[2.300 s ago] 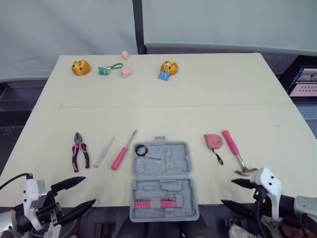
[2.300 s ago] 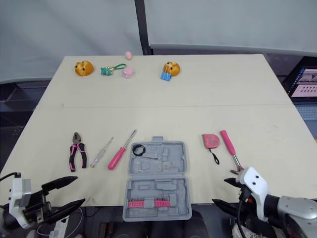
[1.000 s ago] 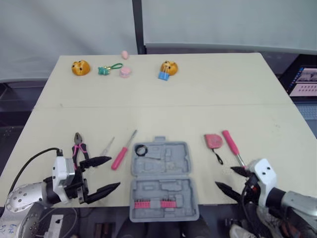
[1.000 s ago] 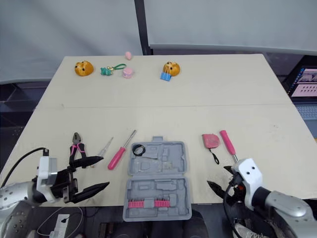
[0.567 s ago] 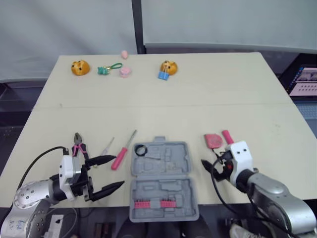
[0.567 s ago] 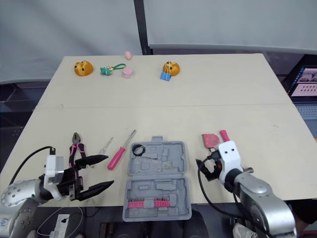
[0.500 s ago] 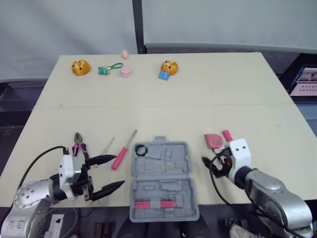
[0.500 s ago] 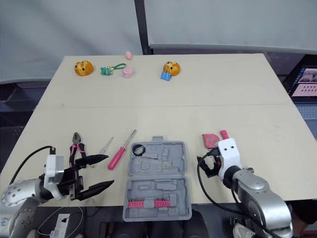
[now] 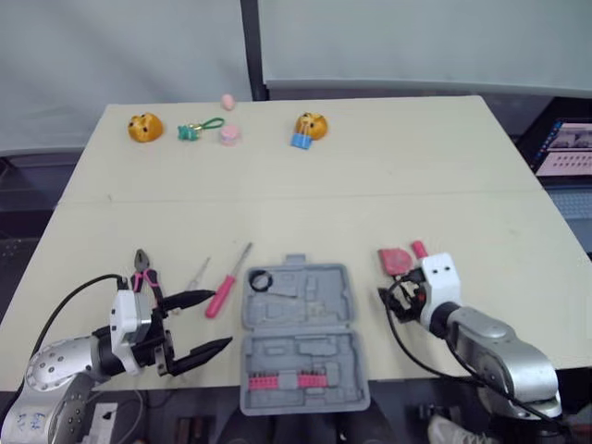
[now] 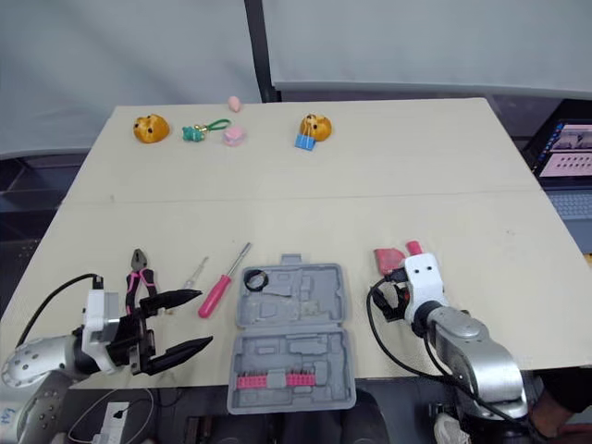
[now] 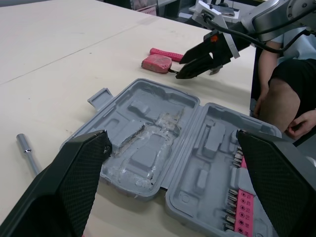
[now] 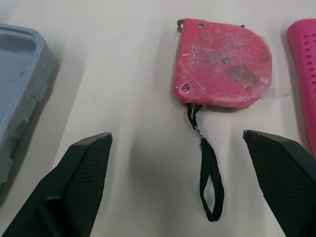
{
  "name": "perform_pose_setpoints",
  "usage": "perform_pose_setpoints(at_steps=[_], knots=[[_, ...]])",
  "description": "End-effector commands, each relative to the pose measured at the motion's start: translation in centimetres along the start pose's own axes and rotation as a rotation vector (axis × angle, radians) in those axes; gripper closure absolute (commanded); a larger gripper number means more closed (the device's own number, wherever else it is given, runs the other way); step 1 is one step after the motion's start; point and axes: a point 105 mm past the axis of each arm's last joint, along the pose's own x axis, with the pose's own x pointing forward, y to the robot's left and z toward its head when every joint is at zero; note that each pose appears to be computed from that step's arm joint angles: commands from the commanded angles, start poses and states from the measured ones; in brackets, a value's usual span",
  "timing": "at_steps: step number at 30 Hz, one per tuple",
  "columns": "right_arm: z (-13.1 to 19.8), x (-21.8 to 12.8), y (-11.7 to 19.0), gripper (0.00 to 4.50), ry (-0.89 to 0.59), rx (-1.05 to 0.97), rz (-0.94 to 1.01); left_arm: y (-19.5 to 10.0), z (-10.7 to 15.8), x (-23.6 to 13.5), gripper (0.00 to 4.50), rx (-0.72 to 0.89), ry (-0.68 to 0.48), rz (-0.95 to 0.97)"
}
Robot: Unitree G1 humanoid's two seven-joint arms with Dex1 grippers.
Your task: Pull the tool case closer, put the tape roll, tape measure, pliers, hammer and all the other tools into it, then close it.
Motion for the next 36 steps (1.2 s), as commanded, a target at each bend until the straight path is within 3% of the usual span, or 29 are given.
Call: perform_pose_setpoints(at_steps=[1,16,19,25,36], knots=[[0.7,0.4,-0.3,0.01,-0.032,0.007,-0.021,-0.3,0.9,0.0,0.00,0.038,-0.019,0.003],[0.5,1.8,-0.8,0.01,-0.023,0.046,-0.020,-0.4,1.0,-0.3,0.00,0.041,-0.011,0.022],[0.4,1.7,-0.7,1.31,-0.020,0.040,-0.021,-0.3,1.0,-0.2,0.00,0.040,-0.014,0.023],[0.1,1.5,-0.6,4.46,-0.012,0.039,-0.025,-0.5,1.0,0.0,0.00,0.036,-0.017,0.022],[-0.3,0.9,0.2,4.49,0.011,0.034,-0.003,-0.6,0.8,0.0,0.00,0.025,-0.017,0.016]])
